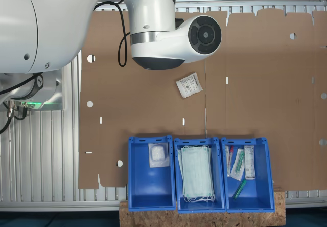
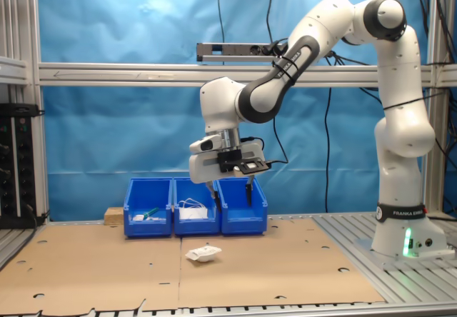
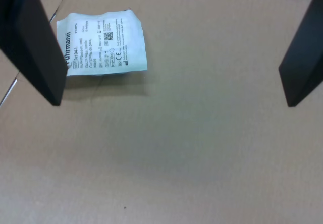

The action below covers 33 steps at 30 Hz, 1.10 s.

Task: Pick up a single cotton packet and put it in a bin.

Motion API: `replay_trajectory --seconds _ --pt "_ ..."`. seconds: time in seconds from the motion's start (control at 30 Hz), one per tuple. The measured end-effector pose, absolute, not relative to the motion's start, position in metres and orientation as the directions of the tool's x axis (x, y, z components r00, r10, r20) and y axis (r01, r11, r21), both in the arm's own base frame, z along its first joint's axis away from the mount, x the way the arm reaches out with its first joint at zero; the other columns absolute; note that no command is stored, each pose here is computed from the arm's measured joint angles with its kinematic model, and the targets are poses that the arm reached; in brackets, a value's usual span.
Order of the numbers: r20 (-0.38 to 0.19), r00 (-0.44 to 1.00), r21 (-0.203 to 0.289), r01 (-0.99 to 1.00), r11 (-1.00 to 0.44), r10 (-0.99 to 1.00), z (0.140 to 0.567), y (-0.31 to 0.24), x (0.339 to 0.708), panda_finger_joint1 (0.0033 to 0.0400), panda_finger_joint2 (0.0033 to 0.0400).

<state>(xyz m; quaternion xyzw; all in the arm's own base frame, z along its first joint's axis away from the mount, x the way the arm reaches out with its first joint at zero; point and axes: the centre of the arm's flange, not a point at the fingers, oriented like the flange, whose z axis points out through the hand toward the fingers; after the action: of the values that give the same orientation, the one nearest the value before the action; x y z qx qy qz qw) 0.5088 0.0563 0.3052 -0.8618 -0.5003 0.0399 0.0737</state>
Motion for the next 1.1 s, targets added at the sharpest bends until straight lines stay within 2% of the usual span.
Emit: replay_trajectory --seconds 0.8,1.1 --pt "0.007 0.497 -0.163 0.857 -0.489 0.868 0.3056 0.0563 0.5093 0.0400 0.0400" --pt "0.005 0.480 -0.135 0.869 -0.475 0.877 0.3071 0.0556 0.5119 0.0400 0.0400"
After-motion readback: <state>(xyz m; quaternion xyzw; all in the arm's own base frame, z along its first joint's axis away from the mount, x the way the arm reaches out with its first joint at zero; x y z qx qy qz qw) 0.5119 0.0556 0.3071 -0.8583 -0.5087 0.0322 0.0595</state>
